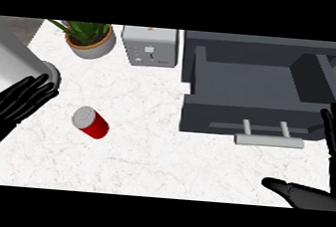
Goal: Pick up the can, place it into the drawer and close the drawer
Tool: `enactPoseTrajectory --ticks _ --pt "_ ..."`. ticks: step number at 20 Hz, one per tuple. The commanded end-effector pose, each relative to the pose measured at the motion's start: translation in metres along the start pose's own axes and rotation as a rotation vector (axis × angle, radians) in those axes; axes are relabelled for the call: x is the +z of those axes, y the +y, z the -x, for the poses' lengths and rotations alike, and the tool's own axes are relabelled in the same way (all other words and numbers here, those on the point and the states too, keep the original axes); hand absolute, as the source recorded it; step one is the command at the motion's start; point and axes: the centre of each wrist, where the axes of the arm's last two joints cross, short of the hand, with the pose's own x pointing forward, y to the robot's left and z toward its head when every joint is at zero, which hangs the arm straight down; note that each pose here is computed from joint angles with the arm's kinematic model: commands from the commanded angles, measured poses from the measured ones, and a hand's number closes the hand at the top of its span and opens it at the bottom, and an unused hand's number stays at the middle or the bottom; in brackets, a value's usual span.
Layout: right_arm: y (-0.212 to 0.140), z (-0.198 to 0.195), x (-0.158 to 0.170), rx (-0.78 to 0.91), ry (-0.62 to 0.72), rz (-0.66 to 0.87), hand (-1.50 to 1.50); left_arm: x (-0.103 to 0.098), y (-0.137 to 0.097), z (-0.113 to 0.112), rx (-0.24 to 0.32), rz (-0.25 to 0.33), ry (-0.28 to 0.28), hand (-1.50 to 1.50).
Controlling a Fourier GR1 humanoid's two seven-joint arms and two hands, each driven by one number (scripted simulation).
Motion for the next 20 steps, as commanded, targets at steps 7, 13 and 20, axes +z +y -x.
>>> enactPoseTrajectory --ticks 7,13,20 --pt "-0.055 0.006 0.031 0.019 0.057 0.033 -1.5 0.026 0.066 -0.026 0.036 0.062 0.045 -1.5" --pt "-0.075 0.005 0.049 -0.008 0.066 0.025 -1.5 0.033 0.081 -0.041 0.066 0.037 0.08 -1.5" --pt "-0.083 0.003 0.053 0.0 0.054 0.038 -1.5 0.038 0.091 -0.021 0.226 0.008 0.14 -1.5"
